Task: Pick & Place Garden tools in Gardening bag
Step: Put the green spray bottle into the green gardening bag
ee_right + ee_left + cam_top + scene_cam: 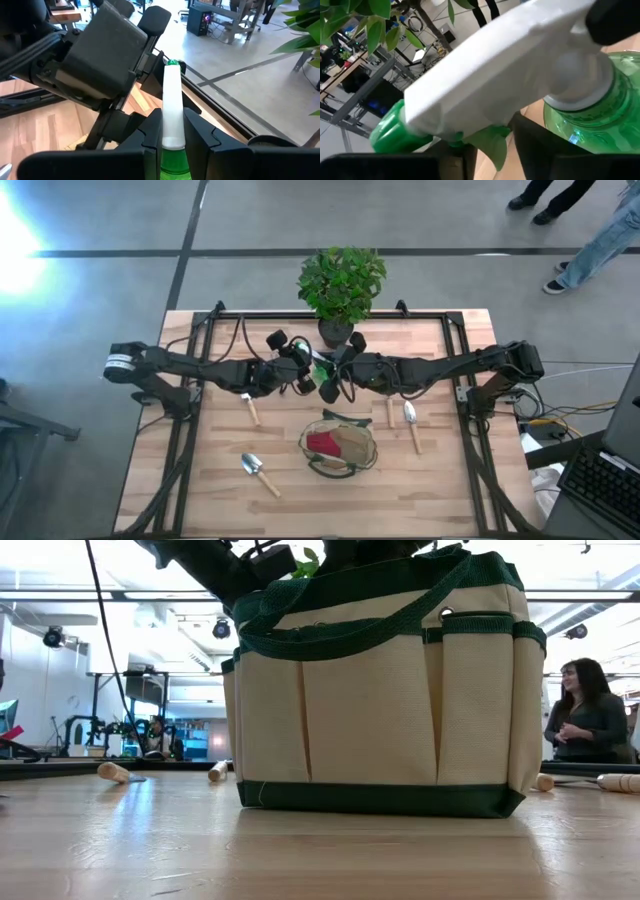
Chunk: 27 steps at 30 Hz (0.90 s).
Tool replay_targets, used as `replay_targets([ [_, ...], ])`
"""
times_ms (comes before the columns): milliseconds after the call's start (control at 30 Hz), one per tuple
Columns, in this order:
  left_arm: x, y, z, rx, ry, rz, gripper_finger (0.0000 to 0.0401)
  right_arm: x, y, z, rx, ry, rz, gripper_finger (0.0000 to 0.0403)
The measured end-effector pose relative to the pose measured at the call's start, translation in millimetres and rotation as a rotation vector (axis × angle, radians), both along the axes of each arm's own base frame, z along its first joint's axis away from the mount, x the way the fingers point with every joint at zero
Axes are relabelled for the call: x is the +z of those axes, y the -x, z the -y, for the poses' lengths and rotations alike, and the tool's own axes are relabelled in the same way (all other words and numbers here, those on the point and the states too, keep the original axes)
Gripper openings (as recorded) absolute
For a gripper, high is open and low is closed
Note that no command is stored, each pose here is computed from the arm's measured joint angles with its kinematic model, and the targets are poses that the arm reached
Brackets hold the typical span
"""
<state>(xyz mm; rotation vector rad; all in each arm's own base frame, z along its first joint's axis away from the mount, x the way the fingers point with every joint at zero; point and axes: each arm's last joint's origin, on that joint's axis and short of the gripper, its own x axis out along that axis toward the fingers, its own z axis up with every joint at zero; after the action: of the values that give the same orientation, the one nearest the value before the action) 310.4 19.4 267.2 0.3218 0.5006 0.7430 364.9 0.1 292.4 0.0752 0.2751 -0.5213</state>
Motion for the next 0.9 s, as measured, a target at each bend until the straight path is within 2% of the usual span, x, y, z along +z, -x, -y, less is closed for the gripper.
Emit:
replay_targets([
  [300, 0, 0, 0, -0.012, -0.023, -0.03, 0.023, 0, 0, 0, -0.007, 0.005, -0.006, 0.0042],
  [433, -1, 1, 0, -0.029, -0.054, -0.084, 0.0262, 0, 1, 0, -0.006, 0.006, -0.009, 0.0042],
  [667, 8, 9, -1, -0.035, -0.106, -0.155, 0.0273, 1, 4, 0, -0.006, 0.006, -0.028, 0.0042],
  [900, 19, 28, -8, 0.011, -0.085, -0.162, 0.0273, 5, 7, 0, -0.002, 0.006, -0.032, 0.0042],
])
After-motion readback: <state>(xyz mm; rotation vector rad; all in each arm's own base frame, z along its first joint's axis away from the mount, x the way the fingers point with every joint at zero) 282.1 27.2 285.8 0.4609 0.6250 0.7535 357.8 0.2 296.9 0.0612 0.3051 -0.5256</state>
